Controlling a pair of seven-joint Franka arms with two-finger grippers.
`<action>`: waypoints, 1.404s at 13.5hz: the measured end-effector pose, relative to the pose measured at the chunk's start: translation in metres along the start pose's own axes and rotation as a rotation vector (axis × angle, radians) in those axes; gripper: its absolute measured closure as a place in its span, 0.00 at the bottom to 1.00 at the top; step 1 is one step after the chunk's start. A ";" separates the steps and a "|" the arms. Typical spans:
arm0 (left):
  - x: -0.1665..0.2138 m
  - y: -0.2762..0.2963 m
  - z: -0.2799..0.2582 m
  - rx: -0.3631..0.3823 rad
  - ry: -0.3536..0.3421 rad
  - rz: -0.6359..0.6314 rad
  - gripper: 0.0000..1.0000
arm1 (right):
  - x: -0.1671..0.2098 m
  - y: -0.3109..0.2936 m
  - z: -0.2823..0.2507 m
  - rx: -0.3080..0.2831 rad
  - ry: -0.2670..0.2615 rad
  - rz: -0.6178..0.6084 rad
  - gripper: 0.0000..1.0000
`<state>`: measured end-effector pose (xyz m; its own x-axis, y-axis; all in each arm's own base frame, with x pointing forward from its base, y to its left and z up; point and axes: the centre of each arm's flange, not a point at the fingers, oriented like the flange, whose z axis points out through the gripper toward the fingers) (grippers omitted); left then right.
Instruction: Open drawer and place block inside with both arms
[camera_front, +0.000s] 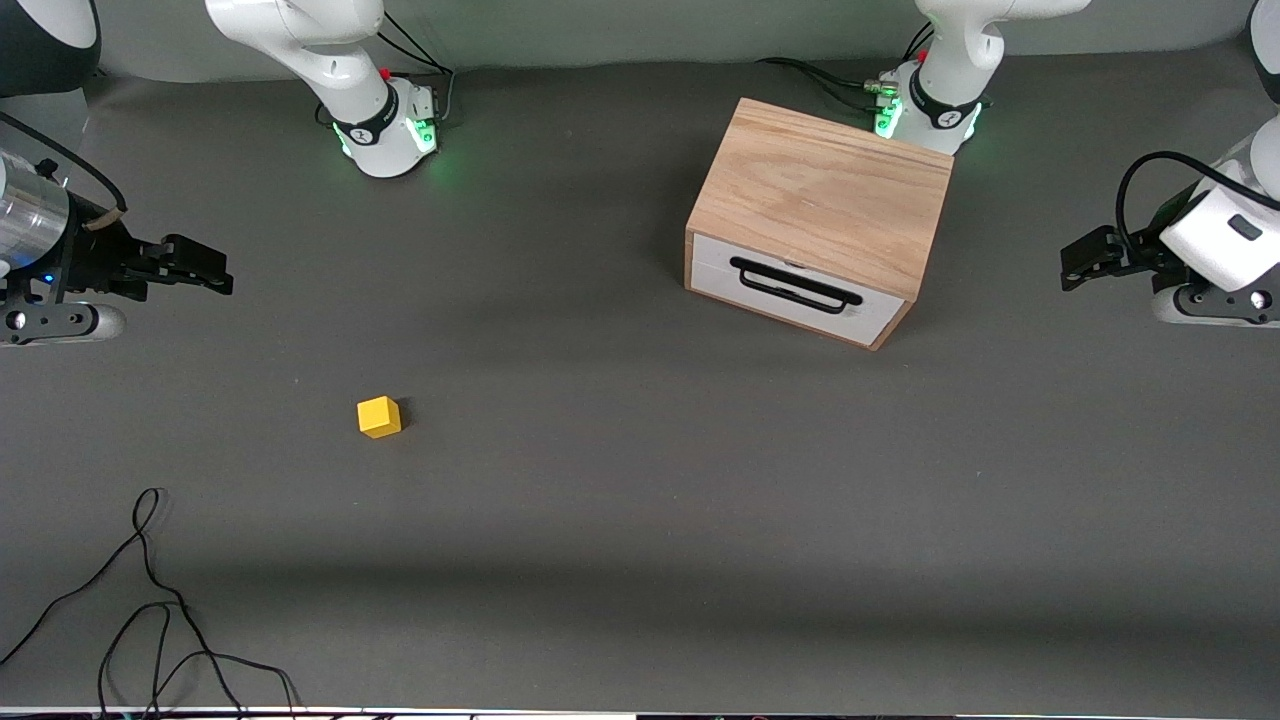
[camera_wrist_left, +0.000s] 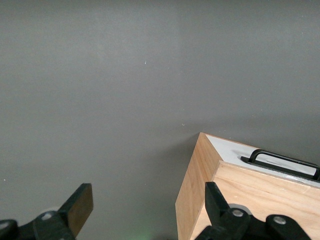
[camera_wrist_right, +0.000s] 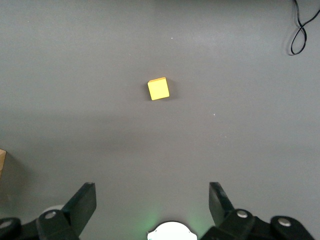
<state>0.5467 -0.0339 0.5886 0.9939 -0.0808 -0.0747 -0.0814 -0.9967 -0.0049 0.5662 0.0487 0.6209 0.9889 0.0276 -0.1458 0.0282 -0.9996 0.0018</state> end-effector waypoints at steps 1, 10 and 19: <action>0.000 0.000 0.000 0.001 0.000 0.011 0.00 | 0.000 0.000 0.000 0.000 0.000 0.000 0.00; 0.000 0.000 -0.002 0.001 0.003 0.027 0.00 | 0.001 0.000 0.002 0.000 -0.003 0.000 0.00; -0.015 0.138 0.005 0.027 -0.011 -0.356 0.00 | 0.017 0.008 0.026 0.003 -0.053 0.000 0.00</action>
<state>0.5197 -0.1703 0.5837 0.9594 0.2720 -0.0747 0.2680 -0.9616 -0.0593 0.5791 0.0408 0.5927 0.9799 0.0277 -0.1976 0.0281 -0.9996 -0.0008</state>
